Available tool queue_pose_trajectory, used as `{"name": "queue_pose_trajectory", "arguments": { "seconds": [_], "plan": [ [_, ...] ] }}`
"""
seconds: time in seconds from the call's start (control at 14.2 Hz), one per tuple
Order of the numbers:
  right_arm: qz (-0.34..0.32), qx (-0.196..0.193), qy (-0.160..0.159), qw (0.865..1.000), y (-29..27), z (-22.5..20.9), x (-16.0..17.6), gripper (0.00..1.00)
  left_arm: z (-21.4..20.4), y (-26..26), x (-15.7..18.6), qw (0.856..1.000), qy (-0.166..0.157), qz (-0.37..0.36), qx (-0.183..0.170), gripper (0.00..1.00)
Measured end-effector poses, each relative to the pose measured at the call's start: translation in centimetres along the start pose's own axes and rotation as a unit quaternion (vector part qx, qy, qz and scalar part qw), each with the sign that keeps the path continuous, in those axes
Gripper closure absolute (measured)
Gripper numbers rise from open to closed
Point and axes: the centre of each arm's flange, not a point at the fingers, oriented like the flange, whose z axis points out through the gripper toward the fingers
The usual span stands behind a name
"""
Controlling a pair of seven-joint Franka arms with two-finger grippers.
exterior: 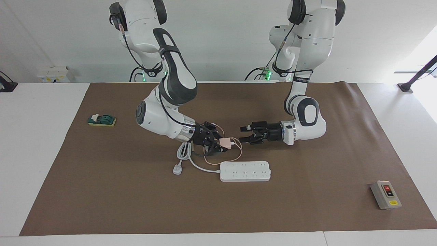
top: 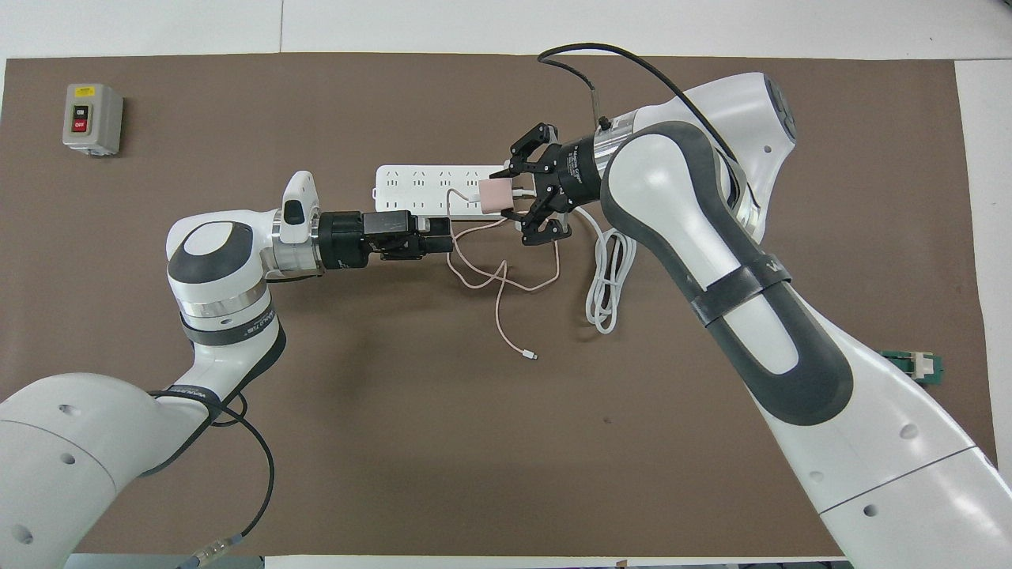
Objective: Plug charger into power strip
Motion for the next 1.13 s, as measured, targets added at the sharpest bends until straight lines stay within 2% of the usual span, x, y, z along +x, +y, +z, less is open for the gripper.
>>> {"name": "queue_pose_trajectory", "arguments": {
  "seconds": [0.28, 0.7, 0.99, 1.13],
  "plan": [
    [0.005, 0.016, 0.009, 1.000, 0.7, 3.0, -2.6, 0.48, -0.1, 0.0, 0.0, 1.000, 0.001, 0.001, 0.001, 0.00],
    [0.003, 0.011, 0.013, 1.000, 1.3, 5.2, -2.8, 0.48, -1.6, -0.1, 0.6, 1.000, 0.016, 0.001, 0.003, 0.00],
    [0.015, 0.020, -0.023, 0.999, 1.2, 5.3, -2.9, 0.48, -3.6, 0.2, 1.1, 1.000, 0.030, 0.004, 0.004, 0.00],
    [0.016, 0.020, -0.028, 0.999, 1.3, 5.4, -2.8, 0.48, -5.6, 0.8, 1.2, 0.999, 0.041, 0.009, 0.009, 0.00]
  ]
}}
